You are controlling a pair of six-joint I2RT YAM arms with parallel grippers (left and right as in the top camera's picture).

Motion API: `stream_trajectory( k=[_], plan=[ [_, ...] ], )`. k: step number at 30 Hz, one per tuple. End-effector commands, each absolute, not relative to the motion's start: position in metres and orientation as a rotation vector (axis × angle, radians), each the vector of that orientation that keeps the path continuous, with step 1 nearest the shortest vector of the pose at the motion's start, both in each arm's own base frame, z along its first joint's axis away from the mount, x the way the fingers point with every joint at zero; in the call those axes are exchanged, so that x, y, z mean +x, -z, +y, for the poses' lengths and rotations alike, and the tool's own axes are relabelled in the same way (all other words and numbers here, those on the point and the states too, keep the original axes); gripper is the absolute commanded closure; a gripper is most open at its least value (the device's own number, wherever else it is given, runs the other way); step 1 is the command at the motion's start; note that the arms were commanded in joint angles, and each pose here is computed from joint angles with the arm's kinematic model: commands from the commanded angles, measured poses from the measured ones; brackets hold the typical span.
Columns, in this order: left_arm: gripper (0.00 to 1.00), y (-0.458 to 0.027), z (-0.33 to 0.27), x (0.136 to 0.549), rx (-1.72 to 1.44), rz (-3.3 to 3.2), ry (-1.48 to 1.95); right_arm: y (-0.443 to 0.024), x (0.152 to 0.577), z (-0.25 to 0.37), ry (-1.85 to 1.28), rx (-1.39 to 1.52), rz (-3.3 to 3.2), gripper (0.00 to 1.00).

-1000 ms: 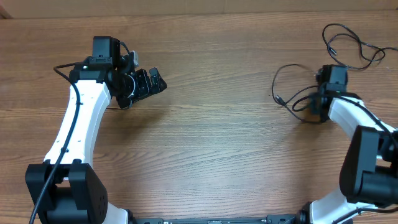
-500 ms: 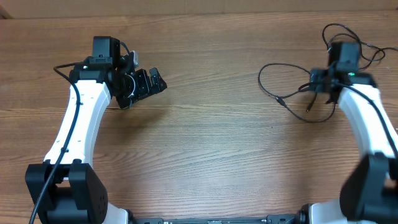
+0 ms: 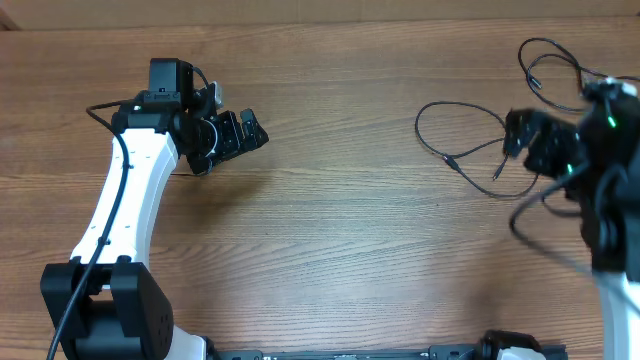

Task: Untangle cables

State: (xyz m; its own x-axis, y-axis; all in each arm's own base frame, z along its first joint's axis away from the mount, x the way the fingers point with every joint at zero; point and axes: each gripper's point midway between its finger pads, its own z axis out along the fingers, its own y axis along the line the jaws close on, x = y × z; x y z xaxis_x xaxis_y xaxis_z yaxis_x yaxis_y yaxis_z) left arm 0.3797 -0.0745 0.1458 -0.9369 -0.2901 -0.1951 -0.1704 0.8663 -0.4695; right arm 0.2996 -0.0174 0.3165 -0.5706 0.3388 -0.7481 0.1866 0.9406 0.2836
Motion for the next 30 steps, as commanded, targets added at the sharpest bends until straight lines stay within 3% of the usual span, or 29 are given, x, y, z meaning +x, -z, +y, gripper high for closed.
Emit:
stream_trajectory(
  k=[1, 21, 30],
  plan=[
    [0.01, -0.153, -0.077, 0.381, -0.334, 2.763, 0.663, -0.341, 0.28, 0.0, -0.315, 0.325, 2.127, 0.0],
    [0.0, -0.153, -0.077, 0.381, -0.334, 2.763, 0.663, -0.346, 0.256, -0.002, -0.259, 0.26, 2.035, 0.0],
    [0.0, -0.153, -0.077, 0.381, -0.334, 2.763, 0.663, -0.315, 0.227, 0.003, -0.24, 0.197, 1.828, 0.0]
  ],
)
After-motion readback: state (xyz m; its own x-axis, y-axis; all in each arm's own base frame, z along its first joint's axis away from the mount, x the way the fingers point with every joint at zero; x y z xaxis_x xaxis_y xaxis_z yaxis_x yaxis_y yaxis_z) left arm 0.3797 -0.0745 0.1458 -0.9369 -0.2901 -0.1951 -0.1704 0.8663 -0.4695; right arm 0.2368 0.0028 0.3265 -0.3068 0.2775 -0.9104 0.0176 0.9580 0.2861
